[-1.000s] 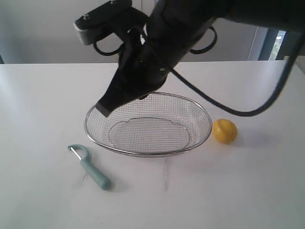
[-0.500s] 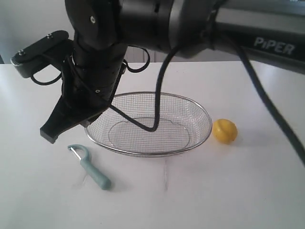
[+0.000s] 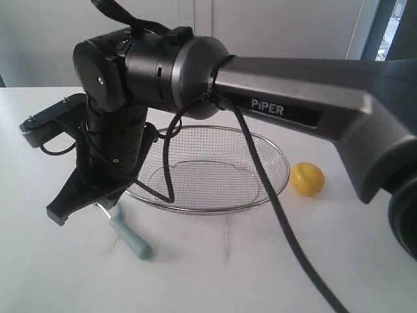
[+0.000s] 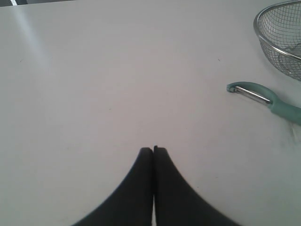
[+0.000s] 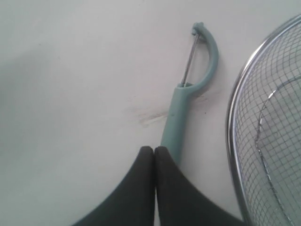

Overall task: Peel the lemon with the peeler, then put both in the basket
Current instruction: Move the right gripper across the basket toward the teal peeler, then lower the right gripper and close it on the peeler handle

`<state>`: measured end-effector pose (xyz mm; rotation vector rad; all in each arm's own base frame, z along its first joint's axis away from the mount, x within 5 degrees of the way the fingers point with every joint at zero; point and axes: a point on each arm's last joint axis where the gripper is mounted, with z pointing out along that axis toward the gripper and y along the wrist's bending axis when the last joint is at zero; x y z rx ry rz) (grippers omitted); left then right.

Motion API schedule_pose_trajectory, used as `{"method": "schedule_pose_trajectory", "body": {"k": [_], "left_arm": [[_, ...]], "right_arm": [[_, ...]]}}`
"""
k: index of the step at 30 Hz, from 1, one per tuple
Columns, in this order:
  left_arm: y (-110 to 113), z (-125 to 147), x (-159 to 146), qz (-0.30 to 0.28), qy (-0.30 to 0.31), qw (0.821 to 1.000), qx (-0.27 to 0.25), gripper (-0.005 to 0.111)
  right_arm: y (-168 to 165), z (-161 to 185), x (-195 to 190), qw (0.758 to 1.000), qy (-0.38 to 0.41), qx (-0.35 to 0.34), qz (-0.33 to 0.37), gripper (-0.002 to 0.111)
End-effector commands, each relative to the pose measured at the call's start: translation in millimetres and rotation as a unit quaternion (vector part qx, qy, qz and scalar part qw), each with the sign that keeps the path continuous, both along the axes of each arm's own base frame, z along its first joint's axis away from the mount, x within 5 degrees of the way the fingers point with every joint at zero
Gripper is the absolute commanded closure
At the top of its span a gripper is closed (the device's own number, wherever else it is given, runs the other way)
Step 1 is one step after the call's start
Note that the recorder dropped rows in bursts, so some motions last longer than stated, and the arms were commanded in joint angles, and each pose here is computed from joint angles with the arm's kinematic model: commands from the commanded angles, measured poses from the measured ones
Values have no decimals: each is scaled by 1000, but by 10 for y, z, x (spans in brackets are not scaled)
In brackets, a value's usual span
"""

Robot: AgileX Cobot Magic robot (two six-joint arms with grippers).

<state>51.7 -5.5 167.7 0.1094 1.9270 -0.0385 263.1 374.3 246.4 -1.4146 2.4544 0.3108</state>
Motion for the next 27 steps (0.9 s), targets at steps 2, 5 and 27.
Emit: {"method": "schedule_pose_trajectory", "body": {"k": [2, 5, 27], "left_arm": [[2, -12, -2, 2, 0, 1000, 0, 107], [2, -12, -2, 2, 0, 1000, 0, 107], [2, -12, -2, 2, 0, 1000, 0, 107]], "right_arm": [[47, -30, -20, 1000, 5, 3, 0, 108], [92, -73, -67, 1000, -2, -8, 5, 108], [253, -435, -123, 997, -32, -56, -30, 86]]}}
